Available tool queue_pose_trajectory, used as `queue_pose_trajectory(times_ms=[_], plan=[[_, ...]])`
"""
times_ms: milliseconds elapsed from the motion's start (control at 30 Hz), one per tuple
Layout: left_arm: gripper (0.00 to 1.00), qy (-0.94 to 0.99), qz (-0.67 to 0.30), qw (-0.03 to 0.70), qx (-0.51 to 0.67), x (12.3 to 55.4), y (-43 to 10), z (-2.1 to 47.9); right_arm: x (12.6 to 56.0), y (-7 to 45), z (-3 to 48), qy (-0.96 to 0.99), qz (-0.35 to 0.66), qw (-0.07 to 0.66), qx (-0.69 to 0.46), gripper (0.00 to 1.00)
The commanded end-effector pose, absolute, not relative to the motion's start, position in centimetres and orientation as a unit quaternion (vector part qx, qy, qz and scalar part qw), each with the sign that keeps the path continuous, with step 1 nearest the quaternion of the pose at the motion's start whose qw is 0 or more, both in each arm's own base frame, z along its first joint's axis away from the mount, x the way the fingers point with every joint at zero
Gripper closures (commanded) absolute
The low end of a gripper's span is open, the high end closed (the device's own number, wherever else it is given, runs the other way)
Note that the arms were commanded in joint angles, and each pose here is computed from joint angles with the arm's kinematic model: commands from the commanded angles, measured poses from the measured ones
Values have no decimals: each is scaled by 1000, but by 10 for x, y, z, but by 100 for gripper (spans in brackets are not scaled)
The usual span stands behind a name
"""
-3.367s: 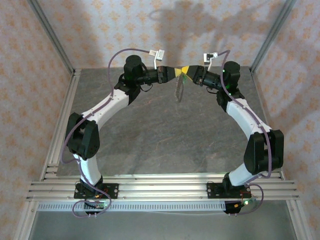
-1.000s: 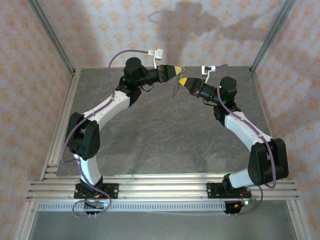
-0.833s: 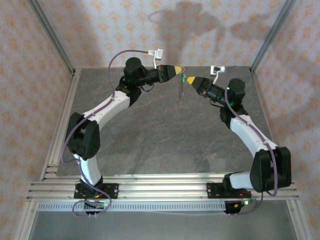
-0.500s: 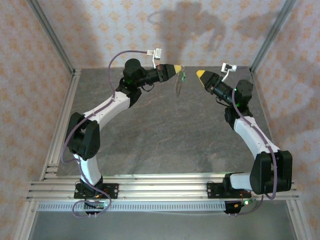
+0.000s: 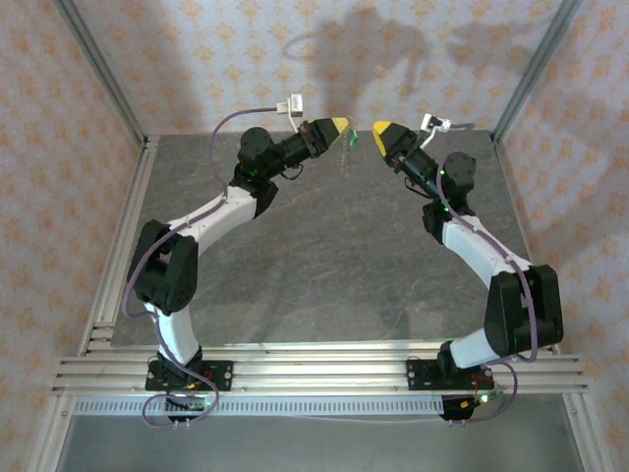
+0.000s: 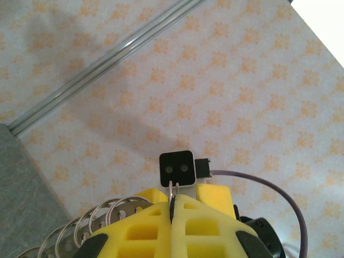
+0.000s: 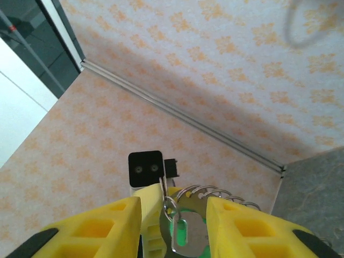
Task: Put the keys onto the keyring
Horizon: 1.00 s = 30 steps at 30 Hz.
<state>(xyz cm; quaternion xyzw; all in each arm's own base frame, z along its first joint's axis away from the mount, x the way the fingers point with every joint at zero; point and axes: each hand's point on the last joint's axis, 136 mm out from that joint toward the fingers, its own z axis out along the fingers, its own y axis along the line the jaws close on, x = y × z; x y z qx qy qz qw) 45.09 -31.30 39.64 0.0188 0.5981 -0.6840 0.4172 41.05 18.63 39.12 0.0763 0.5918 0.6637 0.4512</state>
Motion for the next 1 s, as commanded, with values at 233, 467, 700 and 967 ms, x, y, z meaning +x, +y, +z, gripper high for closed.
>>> queue_pose_trajectory(times_ms=[233,467,700,967], plan=[[100,555,-708,437,1,448,-309,419,409,199,430,538,691,481,42,63],[100,547,-715,435,-6,449,-309,420,412,207,429,533,701,472,37,63],[100,550,-714,433,-9,451,-311,418,411,213,433,526,710,468,27,63],[100,550,-716,429,-9,452,-314,417,408,225,437,525,718,456,7,63]])
